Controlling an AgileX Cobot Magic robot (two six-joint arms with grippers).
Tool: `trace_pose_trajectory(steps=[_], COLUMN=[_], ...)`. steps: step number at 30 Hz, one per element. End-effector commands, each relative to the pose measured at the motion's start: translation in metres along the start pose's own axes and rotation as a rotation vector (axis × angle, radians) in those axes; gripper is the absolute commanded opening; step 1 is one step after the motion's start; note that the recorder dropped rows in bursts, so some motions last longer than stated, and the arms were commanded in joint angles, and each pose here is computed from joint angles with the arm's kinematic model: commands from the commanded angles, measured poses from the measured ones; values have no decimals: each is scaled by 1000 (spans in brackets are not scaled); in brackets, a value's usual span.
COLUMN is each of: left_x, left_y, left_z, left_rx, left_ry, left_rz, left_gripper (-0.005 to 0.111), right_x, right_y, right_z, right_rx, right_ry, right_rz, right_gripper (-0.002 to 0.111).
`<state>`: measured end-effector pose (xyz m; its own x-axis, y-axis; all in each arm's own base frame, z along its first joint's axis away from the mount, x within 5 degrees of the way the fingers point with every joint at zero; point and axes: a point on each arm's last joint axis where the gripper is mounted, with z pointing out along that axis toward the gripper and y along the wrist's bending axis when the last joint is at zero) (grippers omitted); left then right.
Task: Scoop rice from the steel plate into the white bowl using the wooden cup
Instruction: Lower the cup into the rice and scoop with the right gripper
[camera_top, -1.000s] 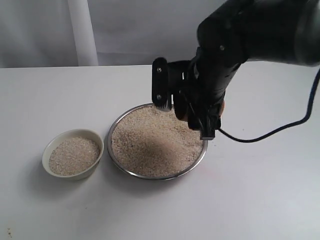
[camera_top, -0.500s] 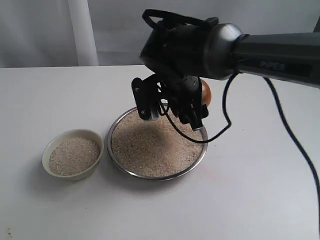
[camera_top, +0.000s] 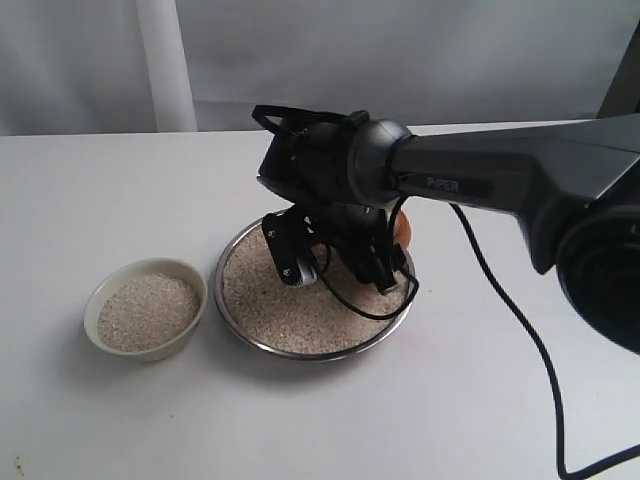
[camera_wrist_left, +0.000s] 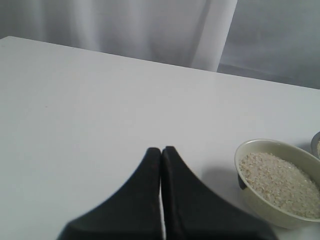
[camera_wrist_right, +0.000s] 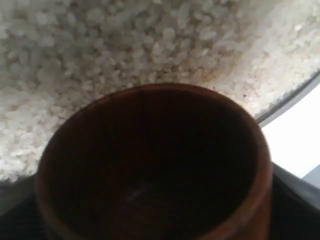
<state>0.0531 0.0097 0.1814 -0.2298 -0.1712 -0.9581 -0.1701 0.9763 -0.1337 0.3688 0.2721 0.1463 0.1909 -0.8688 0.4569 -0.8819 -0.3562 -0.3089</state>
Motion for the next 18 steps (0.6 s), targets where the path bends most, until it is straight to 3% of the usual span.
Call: trace_pose_trajectory(steps=[1,18], left_x=[-2,-2], left_y=[0,0], left_z=[-1,-1], left_rx=[2,2], left_ry=[-12,-12], left_rz=[1,1], left_gripper=[0,0], right_x=[0,-17], right_y=[-2,7], right_z=[0,1], right_rx=[13,-19], right_ry=[22,-5], right_rz=[-21,-57], right_gripper=[0,0])
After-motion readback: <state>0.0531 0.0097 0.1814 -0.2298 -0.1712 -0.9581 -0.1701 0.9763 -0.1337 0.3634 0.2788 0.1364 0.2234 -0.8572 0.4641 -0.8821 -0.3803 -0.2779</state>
